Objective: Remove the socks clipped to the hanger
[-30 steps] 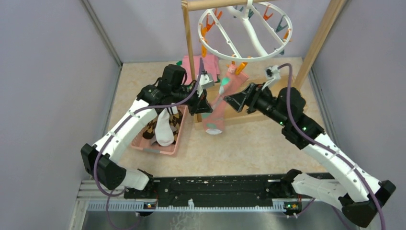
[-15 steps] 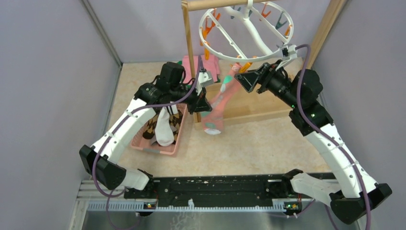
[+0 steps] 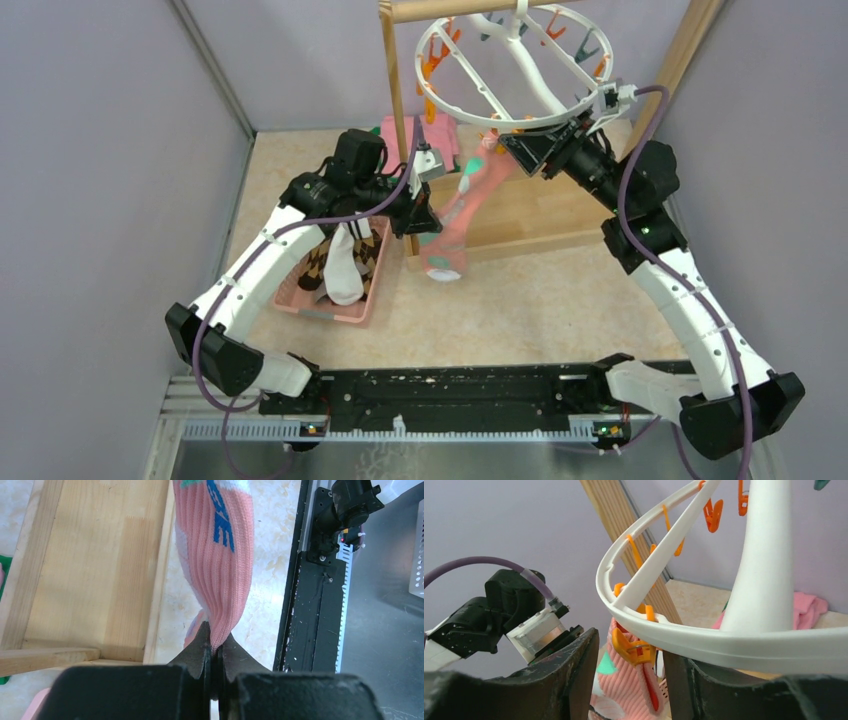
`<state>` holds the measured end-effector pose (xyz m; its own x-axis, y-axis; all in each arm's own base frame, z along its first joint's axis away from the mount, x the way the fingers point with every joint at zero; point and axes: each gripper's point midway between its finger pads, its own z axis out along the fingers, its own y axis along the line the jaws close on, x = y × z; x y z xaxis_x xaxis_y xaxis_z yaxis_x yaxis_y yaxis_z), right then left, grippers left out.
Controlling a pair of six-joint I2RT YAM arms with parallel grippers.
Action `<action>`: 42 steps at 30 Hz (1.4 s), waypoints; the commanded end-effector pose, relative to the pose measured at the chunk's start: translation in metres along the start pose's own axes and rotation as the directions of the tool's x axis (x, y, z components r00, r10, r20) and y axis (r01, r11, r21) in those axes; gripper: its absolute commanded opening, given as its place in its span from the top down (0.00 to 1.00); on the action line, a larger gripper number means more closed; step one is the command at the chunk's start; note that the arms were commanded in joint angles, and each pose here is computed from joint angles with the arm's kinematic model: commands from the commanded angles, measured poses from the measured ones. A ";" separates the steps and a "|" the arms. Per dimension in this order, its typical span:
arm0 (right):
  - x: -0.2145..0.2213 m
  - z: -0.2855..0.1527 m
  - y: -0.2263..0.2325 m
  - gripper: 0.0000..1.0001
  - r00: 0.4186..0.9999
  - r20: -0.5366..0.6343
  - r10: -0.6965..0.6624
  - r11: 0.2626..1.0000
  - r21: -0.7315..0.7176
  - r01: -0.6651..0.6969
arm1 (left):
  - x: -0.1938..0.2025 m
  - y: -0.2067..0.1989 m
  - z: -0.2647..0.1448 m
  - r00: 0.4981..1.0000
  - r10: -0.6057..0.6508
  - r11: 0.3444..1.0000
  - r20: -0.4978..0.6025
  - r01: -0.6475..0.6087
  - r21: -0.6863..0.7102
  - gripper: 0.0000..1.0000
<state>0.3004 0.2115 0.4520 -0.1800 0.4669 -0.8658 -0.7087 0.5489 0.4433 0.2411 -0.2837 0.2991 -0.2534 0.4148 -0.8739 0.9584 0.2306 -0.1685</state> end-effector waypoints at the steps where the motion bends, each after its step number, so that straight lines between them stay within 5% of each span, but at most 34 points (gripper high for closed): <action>1: -0.014 0.003 0.019 0.53 0.999 0.035 -0.018 0.994 -0.111 0.022 | -0.019 -0.001 -0.008 0.998 0.051 0.999 0.046 -0.051 -0.013 1.00; 8: -0.016 0.000 0.013 0.63 0.999 0.051 -0.010 0.996 -0.084 0.014 | -0.019 0.000 -0.010 0.997 0.058 0.998 0.040 -0.057 -0.024 1.00; 15: -0.017 0.003 0.006 0.93 0.998 0.058 0.011 0.999 -0.054 -0.008 | -0.008 0.006 -0.012 0.999 0.046 0.997 -0.013 -0.046 -0.060 1.00; 24: -0.017 -0.002 -0.009 0.98 0.998 0.061 -0.005 1.000 0.023 0.004 | 0.019 0.054 -0.081 0.998 -0.061 0.973 0.026 0.065 -0.221 1.00; 31: -0.018 -0.007 -0.021 0.97 0.998 0.057 -0.025 0.994 0.107 0.019 | 0.051 0.078 -0.150 0.999 -0.032 0.892 0.003 0.030 -0.451 1.00; 37: -0.017 -0.013 -0.029 0.97 0.998 0.048 -0.032 0.987 0.162 0.023 | 0.082 0.113 -0.182 0.992 -0.118 0.771 -0.037 0.068 -0.633 1.00; 42: -0.013 -0.019 -0.037 0.89 0.999 0.034 -0.033 0.977 0.212 0.024 | 0.125 0.117 -0.181 0.979 -0.192 0.747 -0.070 0.100 -0.657 1.00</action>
<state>0.3191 0.1875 0.4276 -0.1976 0.4674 -0.8617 -0.5814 0.6518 0.4869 0.2974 -0.0625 0.2785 -0.4114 0.3921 -0.8228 0.6353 0.7707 0.0496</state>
